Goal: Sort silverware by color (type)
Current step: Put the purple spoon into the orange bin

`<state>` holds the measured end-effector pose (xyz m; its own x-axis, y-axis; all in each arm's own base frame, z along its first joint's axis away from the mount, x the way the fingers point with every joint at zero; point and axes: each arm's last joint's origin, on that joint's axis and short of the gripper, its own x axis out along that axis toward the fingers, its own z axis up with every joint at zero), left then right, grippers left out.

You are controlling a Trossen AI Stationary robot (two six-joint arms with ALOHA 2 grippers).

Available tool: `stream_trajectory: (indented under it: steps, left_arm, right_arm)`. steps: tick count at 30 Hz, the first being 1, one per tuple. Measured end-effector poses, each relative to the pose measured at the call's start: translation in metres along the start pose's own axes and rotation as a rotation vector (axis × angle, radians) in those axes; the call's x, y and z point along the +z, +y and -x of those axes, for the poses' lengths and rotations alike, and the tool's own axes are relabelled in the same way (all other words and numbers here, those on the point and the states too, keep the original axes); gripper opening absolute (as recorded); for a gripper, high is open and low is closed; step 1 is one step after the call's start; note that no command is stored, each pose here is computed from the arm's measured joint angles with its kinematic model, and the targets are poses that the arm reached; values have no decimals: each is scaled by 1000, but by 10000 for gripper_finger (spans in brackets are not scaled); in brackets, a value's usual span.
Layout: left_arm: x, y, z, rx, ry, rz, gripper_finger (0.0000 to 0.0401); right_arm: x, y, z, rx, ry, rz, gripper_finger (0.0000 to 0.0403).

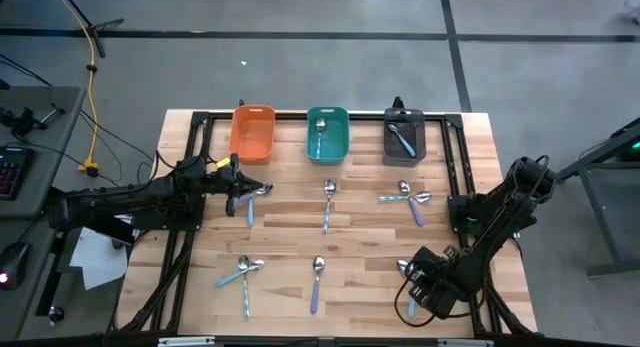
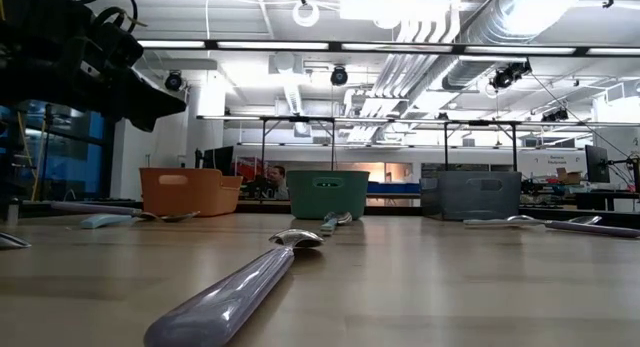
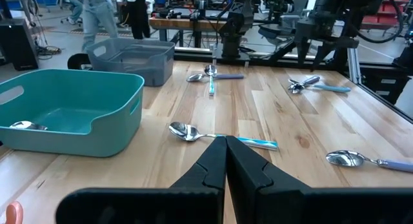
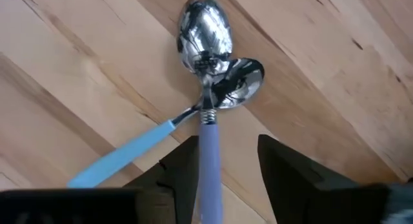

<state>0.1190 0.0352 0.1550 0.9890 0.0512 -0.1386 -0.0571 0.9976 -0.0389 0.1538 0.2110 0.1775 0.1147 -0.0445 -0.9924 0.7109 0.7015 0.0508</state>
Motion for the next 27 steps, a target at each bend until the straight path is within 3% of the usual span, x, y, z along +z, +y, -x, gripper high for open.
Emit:
stream_trajectory:
  steps: [16,27]
  left_arm:
    - [0,0,0,0,1,1,0]
    - [0,0,0,0,1,1,0]
  right_arm:
    - [-2,17,-38,-52,56,99,144]
    - [-3,17,-40,-58,69,112,144]
